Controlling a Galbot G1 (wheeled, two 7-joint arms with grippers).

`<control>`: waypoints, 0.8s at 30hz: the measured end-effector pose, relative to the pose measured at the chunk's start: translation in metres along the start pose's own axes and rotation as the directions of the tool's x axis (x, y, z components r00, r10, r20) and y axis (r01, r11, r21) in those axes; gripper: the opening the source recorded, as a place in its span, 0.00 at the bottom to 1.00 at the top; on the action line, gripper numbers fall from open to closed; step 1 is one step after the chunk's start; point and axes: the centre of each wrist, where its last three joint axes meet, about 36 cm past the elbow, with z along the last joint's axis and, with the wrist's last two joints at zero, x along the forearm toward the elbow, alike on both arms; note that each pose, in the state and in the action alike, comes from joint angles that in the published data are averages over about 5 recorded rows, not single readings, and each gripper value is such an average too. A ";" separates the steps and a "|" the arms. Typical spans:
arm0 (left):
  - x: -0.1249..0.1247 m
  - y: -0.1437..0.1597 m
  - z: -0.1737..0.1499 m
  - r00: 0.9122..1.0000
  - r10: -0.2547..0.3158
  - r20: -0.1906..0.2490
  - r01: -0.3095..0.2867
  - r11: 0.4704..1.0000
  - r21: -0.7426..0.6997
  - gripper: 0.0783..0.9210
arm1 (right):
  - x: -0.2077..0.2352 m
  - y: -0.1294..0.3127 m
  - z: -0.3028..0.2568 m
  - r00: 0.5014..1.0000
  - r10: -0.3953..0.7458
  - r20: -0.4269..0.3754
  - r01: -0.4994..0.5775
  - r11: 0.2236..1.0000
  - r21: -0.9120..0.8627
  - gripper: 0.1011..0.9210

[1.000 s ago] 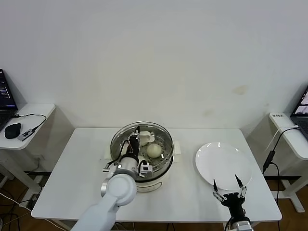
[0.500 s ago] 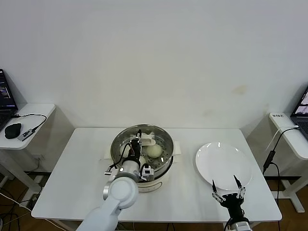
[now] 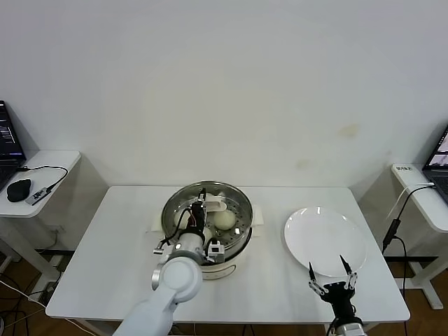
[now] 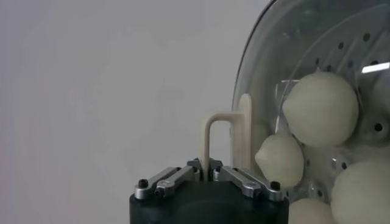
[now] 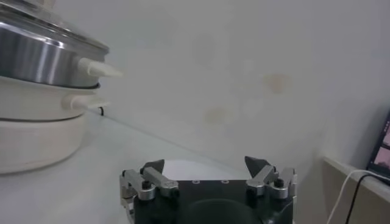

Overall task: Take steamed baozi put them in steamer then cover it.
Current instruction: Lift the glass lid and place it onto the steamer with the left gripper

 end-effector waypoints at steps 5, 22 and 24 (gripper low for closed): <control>-0.001 0.000 0.002 1.000 0.001 -0.003 -0.001 1.000 -0.003 0.07 | 0.000 0.000 0.000 1.000 -0.002 0.000 0.002 1.000 0.000 0.88; 0.013 0.004 0.001 1.000 -0.018 0.006 0.018 0.999 0.030 0.41 | 0.001 0.000 0.001 1.000 -0.011 -0.002 0.011 1.000 0.005 0.88; 0.017 0.005 0.004 1.000 -0.023 0.008 0.023 0.999 0.035 0.47 | 0.001 -0.001 0.002 1.000 -0.011 -0.003 0.011 1.000 0.008 0.88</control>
